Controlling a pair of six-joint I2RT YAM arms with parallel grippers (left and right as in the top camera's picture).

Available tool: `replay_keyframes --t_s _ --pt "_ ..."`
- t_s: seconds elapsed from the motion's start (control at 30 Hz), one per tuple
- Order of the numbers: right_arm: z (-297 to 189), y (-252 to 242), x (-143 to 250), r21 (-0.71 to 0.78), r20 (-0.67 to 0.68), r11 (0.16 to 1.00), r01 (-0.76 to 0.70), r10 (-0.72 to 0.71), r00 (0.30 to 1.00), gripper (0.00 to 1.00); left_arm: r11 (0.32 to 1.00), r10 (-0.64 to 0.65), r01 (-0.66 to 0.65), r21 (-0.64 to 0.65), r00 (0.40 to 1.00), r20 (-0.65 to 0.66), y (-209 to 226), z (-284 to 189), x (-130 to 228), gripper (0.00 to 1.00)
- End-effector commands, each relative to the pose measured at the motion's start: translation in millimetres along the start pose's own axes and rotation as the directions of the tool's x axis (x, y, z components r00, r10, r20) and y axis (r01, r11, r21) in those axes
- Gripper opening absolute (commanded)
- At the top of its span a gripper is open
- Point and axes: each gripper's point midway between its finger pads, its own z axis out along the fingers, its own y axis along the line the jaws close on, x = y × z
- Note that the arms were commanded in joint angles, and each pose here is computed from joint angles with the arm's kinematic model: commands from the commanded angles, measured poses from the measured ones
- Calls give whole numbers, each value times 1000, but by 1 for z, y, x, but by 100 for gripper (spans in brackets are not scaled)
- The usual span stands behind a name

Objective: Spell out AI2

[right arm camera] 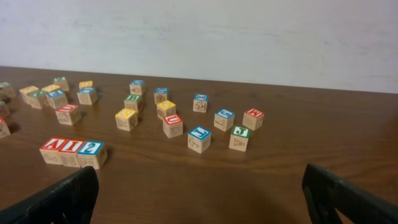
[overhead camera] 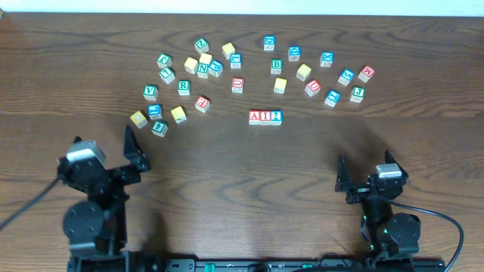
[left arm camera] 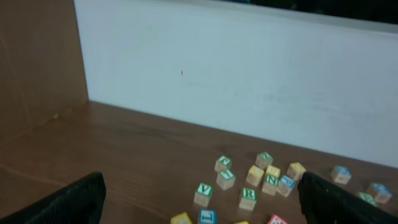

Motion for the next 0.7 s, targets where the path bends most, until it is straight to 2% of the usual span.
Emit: replay_keyframes --t_s 0.0,0.27,0.67 --pt "0 2 1 -11 -3 1000 11 -11 1000 99 1000 18 -18 -3 999 37 5 -3 20 98" --pt "0 2 1 -12 -3 1000 11 -11 1000 99 1000 12 -12 1 995 104 13 -1 64 97" --pt "0 2 1 -12 -3 1000 11 -11 1000 99 999 43 -43 -12 999 9 19 2 107 98"
